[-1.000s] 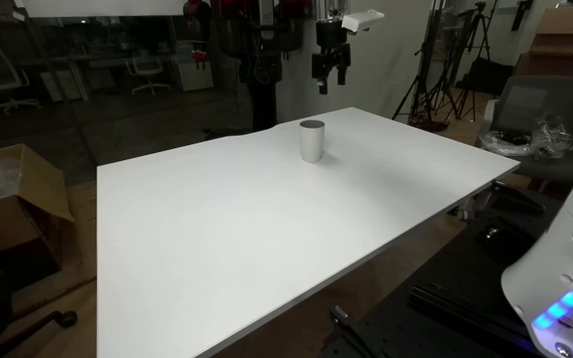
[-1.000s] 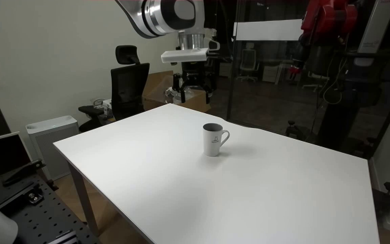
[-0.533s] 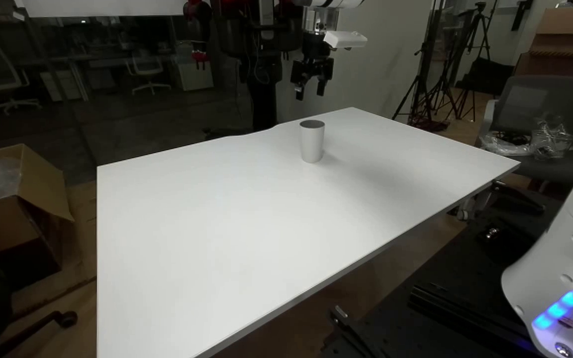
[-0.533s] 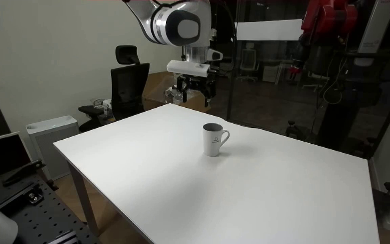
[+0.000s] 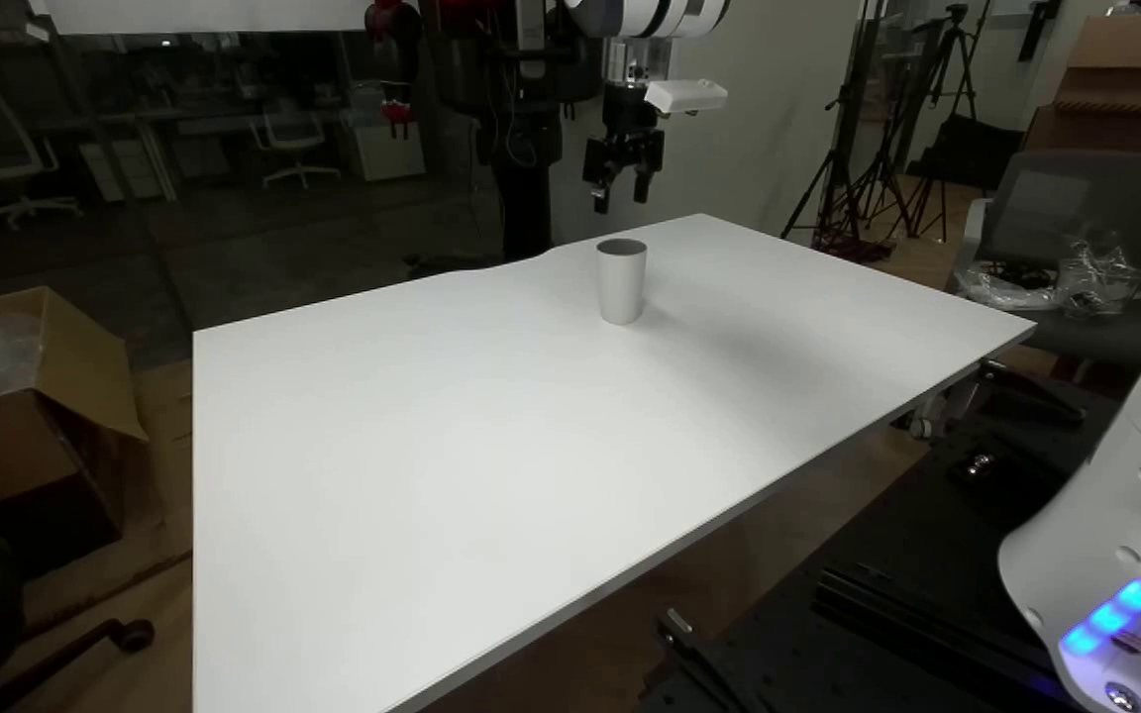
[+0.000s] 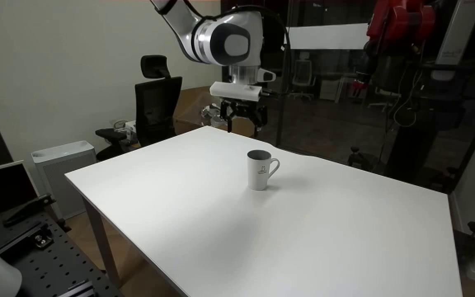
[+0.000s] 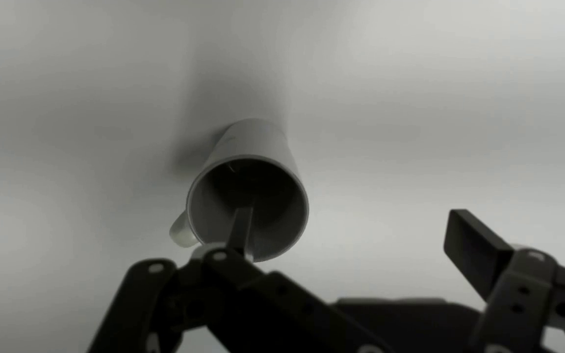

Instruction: Move the mug to the left

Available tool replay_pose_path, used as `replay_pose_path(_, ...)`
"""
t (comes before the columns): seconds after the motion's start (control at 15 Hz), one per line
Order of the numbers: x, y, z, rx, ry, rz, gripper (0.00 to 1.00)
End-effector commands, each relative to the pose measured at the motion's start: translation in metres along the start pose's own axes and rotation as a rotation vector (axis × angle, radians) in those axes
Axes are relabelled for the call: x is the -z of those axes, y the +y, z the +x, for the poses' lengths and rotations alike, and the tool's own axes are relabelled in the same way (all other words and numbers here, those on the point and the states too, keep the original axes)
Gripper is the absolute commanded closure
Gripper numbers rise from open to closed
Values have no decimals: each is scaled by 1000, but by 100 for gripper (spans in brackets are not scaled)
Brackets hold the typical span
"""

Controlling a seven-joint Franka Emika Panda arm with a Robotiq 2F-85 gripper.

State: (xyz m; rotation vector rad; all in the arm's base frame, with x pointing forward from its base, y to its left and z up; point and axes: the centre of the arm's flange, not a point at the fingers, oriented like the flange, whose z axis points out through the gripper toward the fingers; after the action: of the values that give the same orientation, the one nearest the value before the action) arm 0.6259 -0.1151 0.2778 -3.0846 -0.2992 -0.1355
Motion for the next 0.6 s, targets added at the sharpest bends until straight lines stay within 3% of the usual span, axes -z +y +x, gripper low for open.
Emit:
replay_pose_path(0.0, -16, 23, 23, 37, -50, -17, 0)
replay_pose_path(0.33, -48, 19, 50, 111, -112, 3, 0)
replay_pose_path(0.4, -42, 15, 22, 77, -98, -4, 0)
replay_pose_path(0.53, -51, 13, 24, 83, -103, 1, 0)
